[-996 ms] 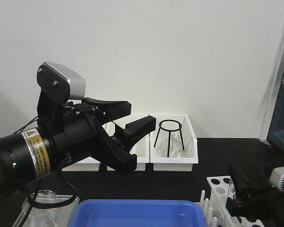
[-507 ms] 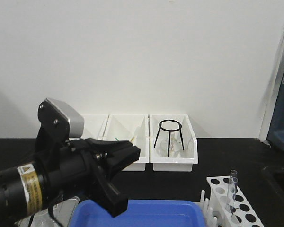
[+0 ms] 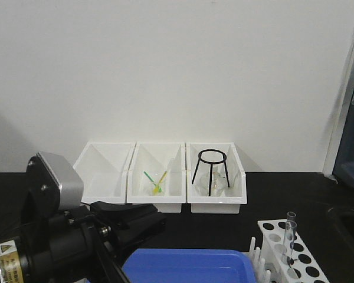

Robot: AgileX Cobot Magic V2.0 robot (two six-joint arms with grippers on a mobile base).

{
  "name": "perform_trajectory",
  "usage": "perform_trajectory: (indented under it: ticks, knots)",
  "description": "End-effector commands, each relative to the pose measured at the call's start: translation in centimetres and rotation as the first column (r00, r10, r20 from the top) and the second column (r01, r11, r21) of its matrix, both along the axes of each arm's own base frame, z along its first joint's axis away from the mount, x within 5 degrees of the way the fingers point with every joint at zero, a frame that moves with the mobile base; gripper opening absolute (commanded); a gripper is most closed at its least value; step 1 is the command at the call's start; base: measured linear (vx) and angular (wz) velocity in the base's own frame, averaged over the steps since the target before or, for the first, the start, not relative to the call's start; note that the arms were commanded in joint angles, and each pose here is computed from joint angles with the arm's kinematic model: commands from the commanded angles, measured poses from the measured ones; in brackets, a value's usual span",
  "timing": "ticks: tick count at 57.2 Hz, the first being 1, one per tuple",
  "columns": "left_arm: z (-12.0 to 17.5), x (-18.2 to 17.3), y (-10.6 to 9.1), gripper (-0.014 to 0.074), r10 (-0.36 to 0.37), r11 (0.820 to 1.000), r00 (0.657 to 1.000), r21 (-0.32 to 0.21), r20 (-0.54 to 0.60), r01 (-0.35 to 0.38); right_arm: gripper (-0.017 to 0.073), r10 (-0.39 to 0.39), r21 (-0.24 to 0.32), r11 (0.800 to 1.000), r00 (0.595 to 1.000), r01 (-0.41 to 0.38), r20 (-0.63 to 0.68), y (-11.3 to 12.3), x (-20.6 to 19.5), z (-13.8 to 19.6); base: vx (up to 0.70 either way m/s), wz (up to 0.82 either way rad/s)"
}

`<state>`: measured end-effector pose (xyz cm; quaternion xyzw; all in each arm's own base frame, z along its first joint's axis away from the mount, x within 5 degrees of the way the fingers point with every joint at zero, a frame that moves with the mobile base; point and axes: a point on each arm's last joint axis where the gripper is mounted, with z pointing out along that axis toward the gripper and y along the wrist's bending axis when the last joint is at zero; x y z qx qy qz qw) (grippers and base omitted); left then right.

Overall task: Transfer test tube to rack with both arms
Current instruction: 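Open the right gripper and withdraw it from the rack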

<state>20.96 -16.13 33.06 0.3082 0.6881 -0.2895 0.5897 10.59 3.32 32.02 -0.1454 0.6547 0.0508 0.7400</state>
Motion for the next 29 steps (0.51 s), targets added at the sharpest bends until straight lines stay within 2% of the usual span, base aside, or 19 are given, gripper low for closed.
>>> perform_trajectory:
  ticks: [1,24,29]
  knots:
    - [1.79,-0.45,0.06,-0.0007,-0.015,0.997,0.999,-0.071,0.033,0.017,-0.001,-0.041,0.007,0.999,0.996,0.04,0.074,-0.37,-0.01,1.43,0.0,0.0]
    - [1.77,-0.44,0.07,-0.0007,-0.013,0.998,0.999,-0.068,0.033,0.015,-0.001,-0.041,0.007,0.999,0.996,0.04,0.074,-0.37,-0.01,1.43,0.0,0.0]
    - [1.87,-0.54,-0.02,-0.0007,-0.027,0.996,0.999,-0.081,0.035,0.03,-0.001,-0.041,0.007,0.999,0.996,0.04,0.074,-0.37,-0.01,1.43,0.0,0.0]
